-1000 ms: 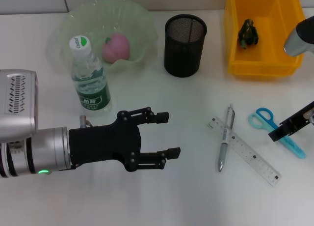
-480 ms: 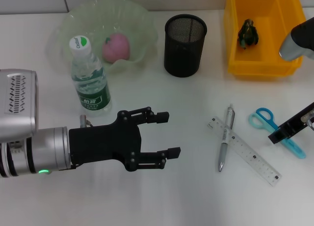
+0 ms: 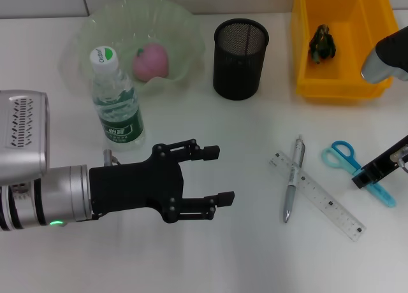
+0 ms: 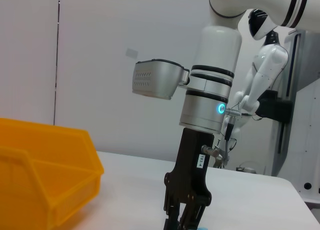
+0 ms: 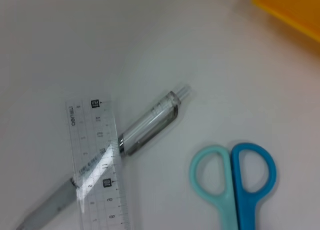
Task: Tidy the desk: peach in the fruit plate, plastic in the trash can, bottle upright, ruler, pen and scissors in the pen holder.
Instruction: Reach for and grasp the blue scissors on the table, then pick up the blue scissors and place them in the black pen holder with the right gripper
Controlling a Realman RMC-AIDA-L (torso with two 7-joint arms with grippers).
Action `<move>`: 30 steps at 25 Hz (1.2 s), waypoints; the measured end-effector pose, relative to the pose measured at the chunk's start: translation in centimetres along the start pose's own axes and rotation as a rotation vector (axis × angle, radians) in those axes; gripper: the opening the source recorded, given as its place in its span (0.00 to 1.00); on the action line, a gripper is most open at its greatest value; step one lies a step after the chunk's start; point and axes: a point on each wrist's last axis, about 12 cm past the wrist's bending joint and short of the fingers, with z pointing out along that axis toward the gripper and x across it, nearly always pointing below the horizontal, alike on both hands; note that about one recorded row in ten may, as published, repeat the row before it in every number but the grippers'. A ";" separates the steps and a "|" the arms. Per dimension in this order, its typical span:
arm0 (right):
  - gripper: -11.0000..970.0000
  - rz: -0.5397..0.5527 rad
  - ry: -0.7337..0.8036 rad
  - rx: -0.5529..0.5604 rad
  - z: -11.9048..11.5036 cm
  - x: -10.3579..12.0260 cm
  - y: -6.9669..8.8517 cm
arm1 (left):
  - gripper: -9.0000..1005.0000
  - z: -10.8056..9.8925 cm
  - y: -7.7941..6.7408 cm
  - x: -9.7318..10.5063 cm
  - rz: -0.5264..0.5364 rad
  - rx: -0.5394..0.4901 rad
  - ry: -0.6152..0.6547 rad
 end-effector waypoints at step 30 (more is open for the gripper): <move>0.22 -0.127 -1.031 -0.170 -10.6 -3.3 -1.8 | 0.81 -0.3 0.2 -0.4 -0.075 0.004 -0.005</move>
